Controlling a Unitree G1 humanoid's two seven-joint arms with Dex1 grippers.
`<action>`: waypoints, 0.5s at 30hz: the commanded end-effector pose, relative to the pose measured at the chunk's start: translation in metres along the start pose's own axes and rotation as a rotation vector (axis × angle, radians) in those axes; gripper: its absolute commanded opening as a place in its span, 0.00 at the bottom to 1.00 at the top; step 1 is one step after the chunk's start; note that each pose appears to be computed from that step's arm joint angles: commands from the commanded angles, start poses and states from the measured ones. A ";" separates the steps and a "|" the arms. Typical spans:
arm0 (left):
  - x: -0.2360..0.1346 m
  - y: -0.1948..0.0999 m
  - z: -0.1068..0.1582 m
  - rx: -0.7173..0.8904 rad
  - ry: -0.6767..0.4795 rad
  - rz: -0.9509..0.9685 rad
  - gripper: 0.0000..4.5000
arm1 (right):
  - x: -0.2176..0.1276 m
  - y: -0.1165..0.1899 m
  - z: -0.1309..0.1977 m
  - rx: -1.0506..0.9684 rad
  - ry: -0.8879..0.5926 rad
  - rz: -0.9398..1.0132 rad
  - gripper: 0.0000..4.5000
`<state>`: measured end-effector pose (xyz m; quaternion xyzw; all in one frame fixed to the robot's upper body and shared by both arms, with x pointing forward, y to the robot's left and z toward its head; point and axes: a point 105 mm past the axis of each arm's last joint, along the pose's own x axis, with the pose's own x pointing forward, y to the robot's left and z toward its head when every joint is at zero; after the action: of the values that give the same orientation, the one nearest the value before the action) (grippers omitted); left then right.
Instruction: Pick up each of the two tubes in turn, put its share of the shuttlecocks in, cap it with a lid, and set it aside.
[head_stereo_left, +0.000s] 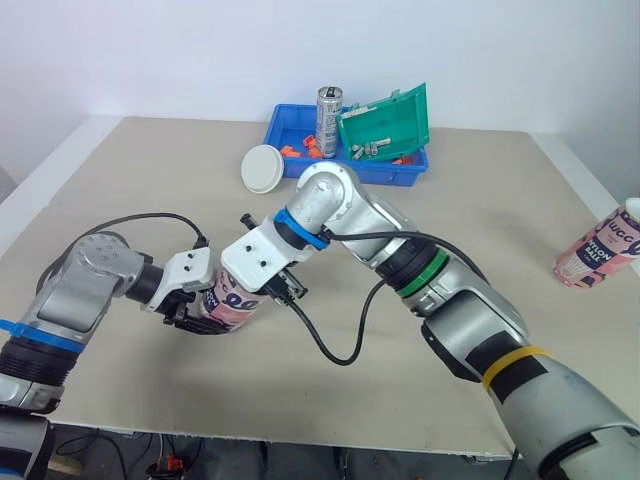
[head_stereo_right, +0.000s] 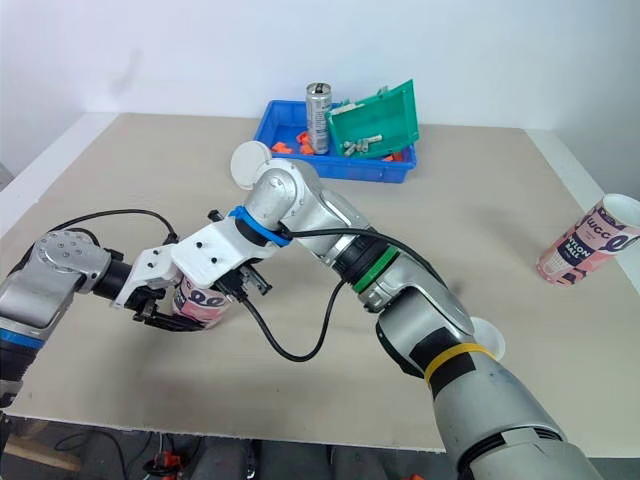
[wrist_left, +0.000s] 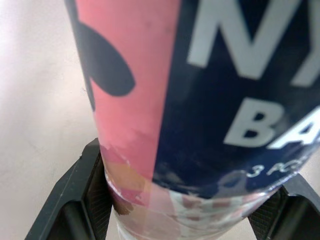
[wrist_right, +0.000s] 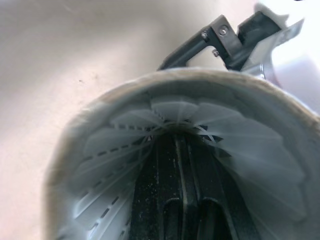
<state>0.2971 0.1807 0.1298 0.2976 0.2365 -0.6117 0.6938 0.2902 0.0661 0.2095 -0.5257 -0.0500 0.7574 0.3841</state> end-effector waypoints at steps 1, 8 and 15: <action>0.004 0.000 0.000 0.004 0.008 -0.006 0.65 | -0.032 -0.008 0.029 0.007 -0.153 -0.045 0.02; 0.006 0.000 0.001 0.006 0.002 -0.011 0.65 | -0.092 -0.002 0.038 0.030 -0.228 -0.131 0.02; 0.007 0.007 0.024 0.084 -0.115 0.032 0.65 | -0.135 0.034 -0.022 0.143 -0.019 -0.267 0.02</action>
<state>0.3016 0.1676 0.1317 0.2940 0.2047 -0.6211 0.6970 0.3085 -0.0283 0.2806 -0.4706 -0.0669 0.7213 0.5038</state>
